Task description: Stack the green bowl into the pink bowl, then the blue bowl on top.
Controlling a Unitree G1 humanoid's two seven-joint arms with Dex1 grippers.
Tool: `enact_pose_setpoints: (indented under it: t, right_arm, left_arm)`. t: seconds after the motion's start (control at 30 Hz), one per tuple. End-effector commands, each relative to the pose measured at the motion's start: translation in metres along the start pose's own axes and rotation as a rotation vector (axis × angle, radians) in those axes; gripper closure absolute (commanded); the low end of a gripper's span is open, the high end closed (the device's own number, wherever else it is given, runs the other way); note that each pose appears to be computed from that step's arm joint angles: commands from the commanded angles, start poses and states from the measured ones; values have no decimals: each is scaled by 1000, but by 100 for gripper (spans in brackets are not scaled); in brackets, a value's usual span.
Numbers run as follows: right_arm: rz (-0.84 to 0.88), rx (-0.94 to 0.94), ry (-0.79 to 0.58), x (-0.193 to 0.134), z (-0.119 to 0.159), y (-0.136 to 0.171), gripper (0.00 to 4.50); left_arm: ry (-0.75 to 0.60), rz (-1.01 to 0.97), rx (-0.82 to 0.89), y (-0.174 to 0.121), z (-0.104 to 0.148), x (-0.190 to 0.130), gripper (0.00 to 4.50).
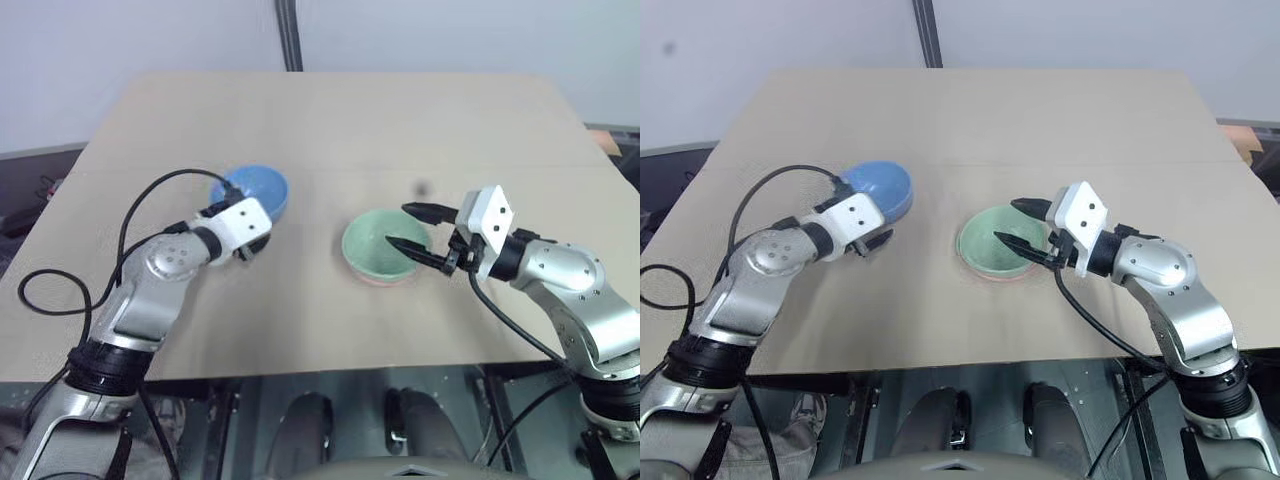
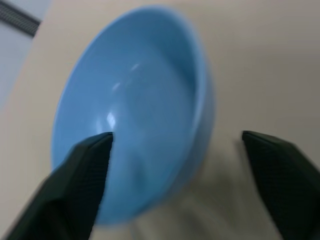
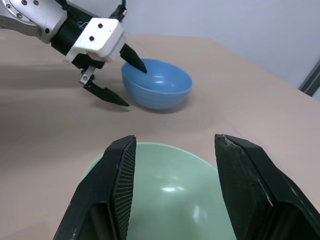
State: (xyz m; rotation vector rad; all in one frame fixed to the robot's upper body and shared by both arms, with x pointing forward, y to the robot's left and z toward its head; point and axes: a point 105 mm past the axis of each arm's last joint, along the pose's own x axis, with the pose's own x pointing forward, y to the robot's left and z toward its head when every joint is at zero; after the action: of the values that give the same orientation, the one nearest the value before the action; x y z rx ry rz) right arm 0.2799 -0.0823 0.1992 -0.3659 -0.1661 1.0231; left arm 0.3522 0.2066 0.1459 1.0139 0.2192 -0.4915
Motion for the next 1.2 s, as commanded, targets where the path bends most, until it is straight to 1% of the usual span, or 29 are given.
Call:
enact_pose_setpoints:
  t: [0.03, 0.07, 0.13, 0.17, 0.23, 0.37, 0.4, 0.47, 0.5, 0.53, 0.6, 0.67, 0.7, 0.87, 0.97, 1.03, 1.07, 1.13, 1.17, 1.2]
  right_arm:
    - [-21, -42, -39, -2, 12, 0, 187]
    - [-23, -47, -39, -2, 12, 1, 187]
    - [-32, -56, -39, -2, 12, 1, 187]
    - [-36, -60, -38, -2, 12, 1, 187]
    - [-51, -58, -36, -4, 11, 0, 187]
    - [-98, -42, -38, -10, 11, -9, 187]
    - [-108, -42, -36, -12, 11, -11, 132]
    - [-186, -78, -9, -22, 8, -22, 62]
    - [-212, -91, 0, -24, 7, -25, 19]
    - [-233, -97, 9, -27, 6, -27, 3]
    - [-303, -76, 38, -44, -1, -31, 3]
    - [-334, -64, 62, -55, -6, -30, 3]
    - [-344, -63, 74, -59, -8, -30, 3]
    - [-443, -76, 105, -69, -12, -37, 3]
    - [-486, -90, 112, -72, -12, -41, 3]
    - [-508, -99, 116, -75, -11, -42, 0]
    - [-516, -104, 121, -78, -11, -42, 0]
    - [-529, -105, 131, -81, -12, -41, 0]
    - [-534, -105, 137, -82, -13, -40, 0]
    - [-532, -107, 143, -83, -13, -40, 0]
  left_arm:
    - [-8, -1, 35, 5, 9, 2, 226]
    - [-9, -7, 37, 5, 10, 4, 290]
    - [-15, -18, 36, 5, 12, 6, 382]
    - [-22, -24, 35, 5, 13, 7, 439]
    - [-61, -40, 37, 5, 21, 6, 445]
    - [-198, -72, 38, 6, 51, -3, 445]
    - [-239, -79, 39, 7, 60, -6, 450]
    - [-353, -121, 41, 7, 89, -13, 450]
    - [-386, -138, 42, 7, 97, -16, 450]
    - [-421, -159, 50, 6, 105, -18, 450]
    - [-572, -309, 69, -9, 132, -28, 450]
    - [-683, -425, 117, -20, 149, -36, 450]
    - [-716, -457, 142, -22, 153, -37, 450]
    - [-786, -646, 227, -36, 165, -37, 450]
    - [-775, -717, 291, -42, 168, -27, 450]
    - [-769, -768, 322, -46, 167, -23, 377]
    - [-792, -794, 311, -46, 170, -26, 347]
    - [-850, -809, 286, -43, 177, -31, 248]
    - [-871, -804, 252, -38, 179, -33, 219]
    - [-887, -796, 204, -31, 180, -37, 219]
